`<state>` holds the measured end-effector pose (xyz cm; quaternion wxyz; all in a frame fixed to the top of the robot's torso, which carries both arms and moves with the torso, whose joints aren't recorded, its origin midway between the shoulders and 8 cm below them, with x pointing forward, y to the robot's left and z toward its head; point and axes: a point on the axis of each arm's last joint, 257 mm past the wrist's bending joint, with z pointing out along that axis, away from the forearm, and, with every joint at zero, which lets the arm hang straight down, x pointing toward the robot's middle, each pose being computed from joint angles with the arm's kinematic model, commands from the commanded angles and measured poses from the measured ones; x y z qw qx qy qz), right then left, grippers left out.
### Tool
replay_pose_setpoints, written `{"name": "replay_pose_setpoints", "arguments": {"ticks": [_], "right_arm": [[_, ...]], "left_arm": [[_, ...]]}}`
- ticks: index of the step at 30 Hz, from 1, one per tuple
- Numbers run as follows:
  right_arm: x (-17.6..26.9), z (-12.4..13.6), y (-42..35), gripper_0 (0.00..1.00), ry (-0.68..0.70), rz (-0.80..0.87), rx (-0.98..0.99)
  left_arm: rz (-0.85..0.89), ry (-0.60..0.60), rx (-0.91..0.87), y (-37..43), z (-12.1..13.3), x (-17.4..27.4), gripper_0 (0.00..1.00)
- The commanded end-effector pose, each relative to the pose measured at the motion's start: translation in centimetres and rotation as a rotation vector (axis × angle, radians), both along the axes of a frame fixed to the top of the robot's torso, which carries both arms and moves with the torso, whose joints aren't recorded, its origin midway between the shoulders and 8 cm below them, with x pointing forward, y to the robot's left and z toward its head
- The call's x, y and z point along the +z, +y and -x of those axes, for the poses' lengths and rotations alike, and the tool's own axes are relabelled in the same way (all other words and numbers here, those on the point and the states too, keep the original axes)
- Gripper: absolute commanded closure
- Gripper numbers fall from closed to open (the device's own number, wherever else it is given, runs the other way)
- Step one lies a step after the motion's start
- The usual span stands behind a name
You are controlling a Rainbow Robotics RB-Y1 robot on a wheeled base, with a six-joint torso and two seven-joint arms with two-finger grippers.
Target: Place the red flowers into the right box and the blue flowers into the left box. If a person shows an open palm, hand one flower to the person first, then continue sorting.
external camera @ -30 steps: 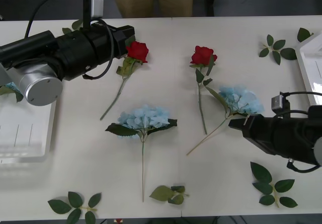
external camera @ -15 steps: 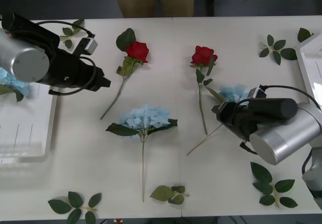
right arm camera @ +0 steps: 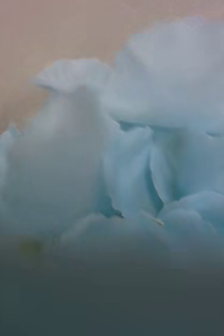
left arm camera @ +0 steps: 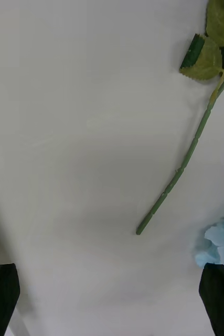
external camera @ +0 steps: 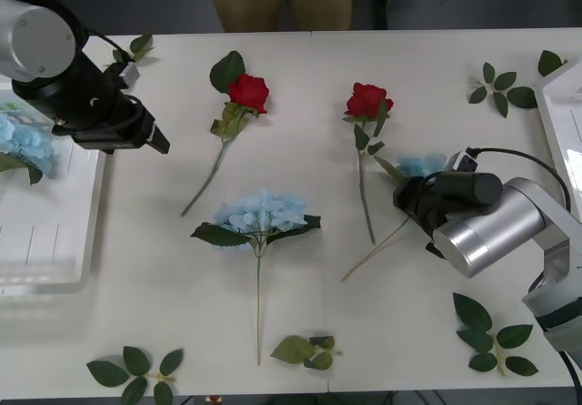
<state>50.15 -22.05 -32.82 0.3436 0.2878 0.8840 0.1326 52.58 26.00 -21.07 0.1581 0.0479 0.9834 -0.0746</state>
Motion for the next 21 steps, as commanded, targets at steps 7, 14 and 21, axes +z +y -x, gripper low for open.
{"name": "replay_pose_setpoints", "arguments": {"ticks": [7,14,21], "right_arm": [[0.9,-1.8,1.3,1.0,-0.047,0.015,0.044],[3.1,-2.2,2.7,1.0,-0.095,-0.001,0.084],[9.9,-1.5,4.0,1.0,-0.182,-0.056,0.17]], "left_arm": [[0.093,-0.157,0.072,-8.6,-4.9,1.6,0.0],[0.093,-0.25,0.07,-11.9,-7.6,-1.6,0.0],[0.043,-0.247,0.104,-13.0,-9.4,-3.0,0.0]]}}
